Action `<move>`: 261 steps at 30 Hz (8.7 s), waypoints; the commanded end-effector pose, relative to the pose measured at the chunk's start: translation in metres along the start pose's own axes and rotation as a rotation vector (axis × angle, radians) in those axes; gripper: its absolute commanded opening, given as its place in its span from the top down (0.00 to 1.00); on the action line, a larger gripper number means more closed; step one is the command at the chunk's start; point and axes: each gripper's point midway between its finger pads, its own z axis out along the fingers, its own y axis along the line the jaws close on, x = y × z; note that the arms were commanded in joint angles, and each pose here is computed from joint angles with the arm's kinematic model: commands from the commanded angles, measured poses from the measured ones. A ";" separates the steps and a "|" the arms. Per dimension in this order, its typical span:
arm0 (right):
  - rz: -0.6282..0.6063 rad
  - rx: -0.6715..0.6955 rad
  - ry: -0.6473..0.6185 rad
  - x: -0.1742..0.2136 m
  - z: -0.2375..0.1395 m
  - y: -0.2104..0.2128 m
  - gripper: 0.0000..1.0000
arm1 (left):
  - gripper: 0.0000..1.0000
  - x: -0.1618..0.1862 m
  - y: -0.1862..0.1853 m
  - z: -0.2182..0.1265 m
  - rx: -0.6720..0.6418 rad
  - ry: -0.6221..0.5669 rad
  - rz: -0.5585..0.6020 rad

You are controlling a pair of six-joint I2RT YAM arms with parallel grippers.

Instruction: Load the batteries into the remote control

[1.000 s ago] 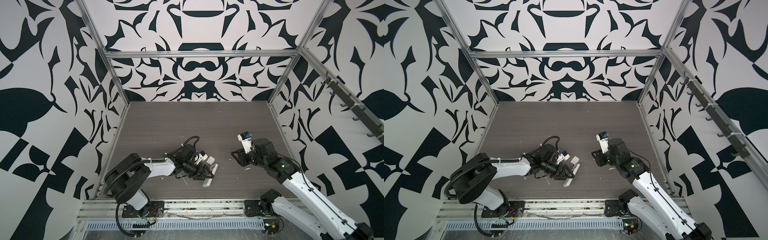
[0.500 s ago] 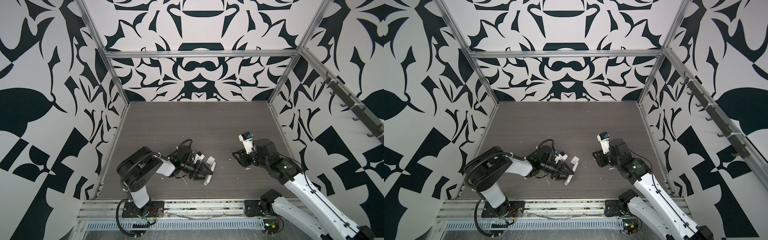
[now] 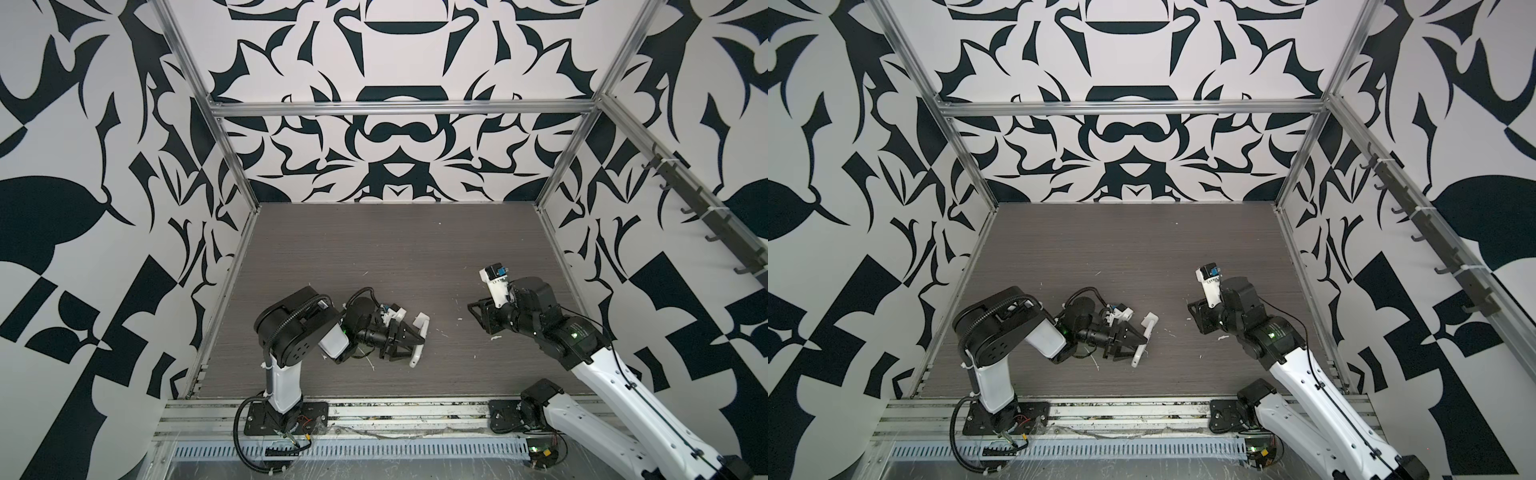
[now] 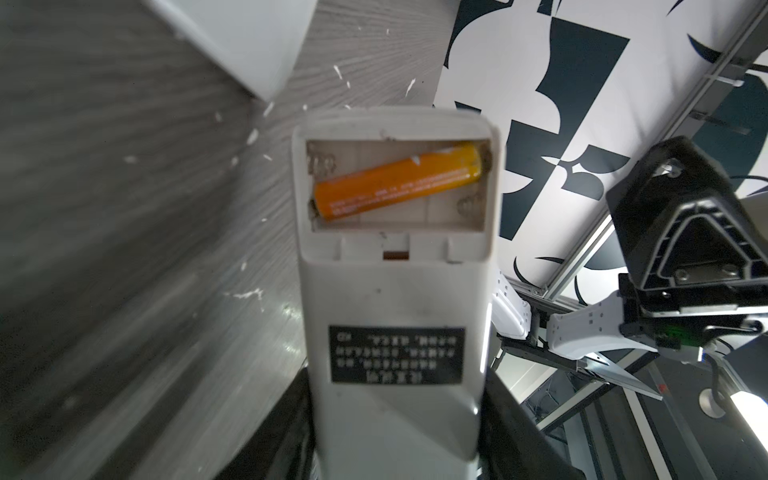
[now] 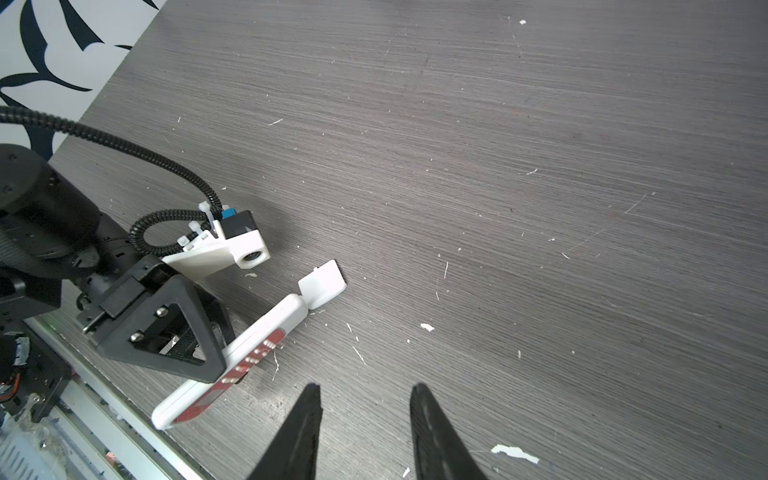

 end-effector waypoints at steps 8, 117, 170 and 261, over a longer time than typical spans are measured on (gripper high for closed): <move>-0.025 0.010 -0.068 -0.020 -0.015 0.002 0.61 | 0.53 0.000 -0.007 -0.003 0.065 -0.010 -0.039; -0.687 -0.345 0.558 0.077 0.133 0.141 0.89 | 0.14 0.065 0.062 -0.091 -0.729 -0.346 0.458; -0.835 -0.138 0.753 0.129 0.167 0.109 0.73 | 0.14 0.064 0.060 -0.099 -0.676 -0.372 0.433; -0.690 0.030 0.734 0.135 0.154 0.102 0.95 | 0.14 0.062 0.061 -0.095 -0.676 -0.359 0.444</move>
